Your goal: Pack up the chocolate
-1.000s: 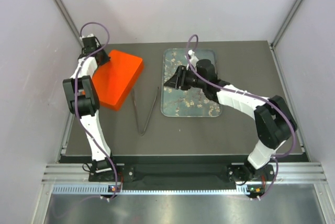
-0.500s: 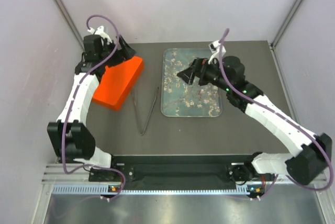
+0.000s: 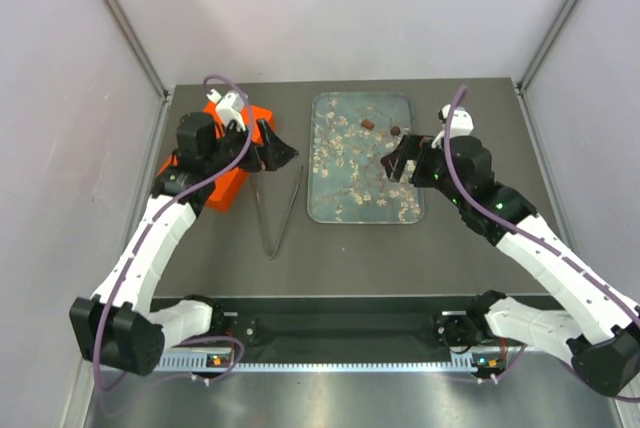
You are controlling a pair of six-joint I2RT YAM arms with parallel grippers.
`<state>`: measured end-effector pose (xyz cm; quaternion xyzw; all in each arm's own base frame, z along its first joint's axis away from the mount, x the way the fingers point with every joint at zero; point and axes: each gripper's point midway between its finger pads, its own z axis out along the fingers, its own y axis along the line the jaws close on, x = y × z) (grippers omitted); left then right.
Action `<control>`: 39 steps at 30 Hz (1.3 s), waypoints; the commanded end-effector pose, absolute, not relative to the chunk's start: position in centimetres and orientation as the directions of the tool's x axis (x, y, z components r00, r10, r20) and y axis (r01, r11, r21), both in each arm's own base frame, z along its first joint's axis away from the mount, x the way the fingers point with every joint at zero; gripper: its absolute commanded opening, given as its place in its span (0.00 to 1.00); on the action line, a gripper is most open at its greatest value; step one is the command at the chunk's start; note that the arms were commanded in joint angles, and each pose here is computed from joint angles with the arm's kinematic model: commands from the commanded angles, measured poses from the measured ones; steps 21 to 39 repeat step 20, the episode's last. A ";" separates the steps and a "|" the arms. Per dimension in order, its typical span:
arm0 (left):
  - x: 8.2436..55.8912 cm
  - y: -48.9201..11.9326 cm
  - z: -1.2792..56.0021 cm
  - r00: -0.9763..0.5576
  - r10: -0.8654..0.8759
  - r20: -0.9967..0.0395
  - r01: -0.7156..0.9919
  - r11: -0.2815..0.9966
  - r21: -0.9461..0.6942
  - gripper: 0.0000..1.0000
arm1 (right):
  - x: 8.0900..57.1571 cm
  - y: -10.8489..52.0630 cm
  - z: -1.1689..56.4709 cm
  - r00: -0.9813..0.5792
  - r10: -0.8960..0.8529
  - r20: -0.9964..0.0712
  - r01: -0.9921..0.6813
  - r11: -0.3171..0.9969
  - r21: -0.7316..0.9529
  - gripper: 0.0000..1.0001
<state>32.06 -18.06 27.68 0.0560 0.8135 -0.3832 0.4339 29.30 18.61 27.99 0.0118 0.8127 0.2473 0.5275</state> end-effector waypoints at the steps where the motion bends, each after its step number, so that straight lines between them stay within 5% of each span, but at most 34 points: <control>1: 31.5 -18.1 30.8 -0.495 -0.245 -0.834 0.528 0.677 -0.512 0.99 | 28.9 16.4 28.7 -0.395 0.295 -0.870 -0.188 0.901 0.391 1.00; 39: 30.5 -17.1 29.9 -0.486 -0.231 -0.843 0.501 0.716 -0.486 0.99 | 28.1 14.2 30.3 -0.311 0.257 -0.915 -0.181 0.929 0.323 1.00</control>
